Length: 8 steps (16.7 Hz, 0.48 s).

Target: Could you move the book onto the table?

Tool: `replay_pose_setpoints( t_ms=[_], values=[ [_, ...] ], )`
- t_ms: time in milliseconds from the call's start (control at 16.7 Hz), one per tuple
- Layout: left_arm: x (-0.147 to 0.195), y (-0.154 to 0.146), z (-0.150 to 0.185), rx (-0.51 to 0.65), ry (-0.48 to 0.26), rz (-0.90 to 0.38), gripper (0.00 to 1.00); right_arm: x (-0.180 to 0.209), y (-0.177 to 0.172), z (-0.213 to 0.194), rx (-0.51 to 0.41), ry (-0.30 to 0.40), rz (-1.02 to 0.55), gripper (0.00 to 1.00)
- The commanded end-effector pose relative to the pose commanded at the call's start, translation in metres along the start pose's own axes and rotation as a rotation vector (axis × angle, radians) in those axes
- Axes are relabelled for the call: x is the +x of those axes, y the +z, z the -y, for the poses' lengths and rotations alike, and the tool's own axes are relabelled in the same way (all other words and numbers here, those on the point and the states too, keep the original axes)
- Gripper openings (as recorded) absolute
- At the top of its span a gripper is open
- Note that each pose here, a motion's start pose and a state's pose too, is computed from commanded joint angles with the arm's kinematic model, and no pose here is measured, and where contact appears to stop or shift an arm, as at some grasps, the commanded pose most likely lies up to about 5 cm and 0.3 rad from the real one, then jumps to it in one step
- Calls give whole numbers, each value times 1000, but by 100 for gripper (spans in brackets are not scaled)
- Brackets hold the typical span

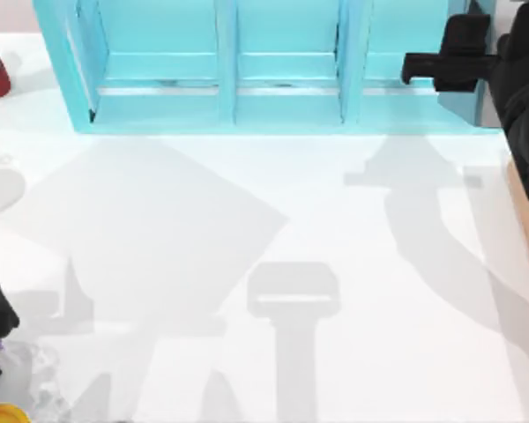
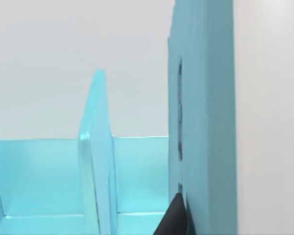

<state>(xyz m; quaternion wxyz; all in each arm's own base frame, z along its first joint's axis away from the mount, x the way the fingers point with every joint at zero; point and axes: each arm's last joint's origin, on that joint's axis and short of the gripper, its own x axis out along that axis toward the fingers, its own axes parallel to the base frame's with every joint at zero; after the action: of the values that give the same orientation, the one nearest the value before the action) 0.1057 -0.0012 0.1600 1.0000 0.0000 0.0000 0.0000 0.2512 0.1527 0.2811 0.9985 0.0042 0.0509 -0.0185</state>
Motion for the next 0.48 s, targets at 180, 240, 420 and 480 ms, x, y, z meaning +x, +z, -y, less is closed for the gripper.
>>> replay_pose_setpoints(
  t_ms=[180,240,420,480],
  values=[
    [0,0,0,0,0,0,100,2,-1,0,-1,-3,-4,0],
    [0,0,0,0,0,0,100,2,-2,0,-3,-3,-4,0],
    [0,0,0,0,0,0,100,3,-9,-9,-78,9,-13,0],
    [0,0,0,0,0,0,100,4,-15,-14,-130,15,-19,0]
  ],
)
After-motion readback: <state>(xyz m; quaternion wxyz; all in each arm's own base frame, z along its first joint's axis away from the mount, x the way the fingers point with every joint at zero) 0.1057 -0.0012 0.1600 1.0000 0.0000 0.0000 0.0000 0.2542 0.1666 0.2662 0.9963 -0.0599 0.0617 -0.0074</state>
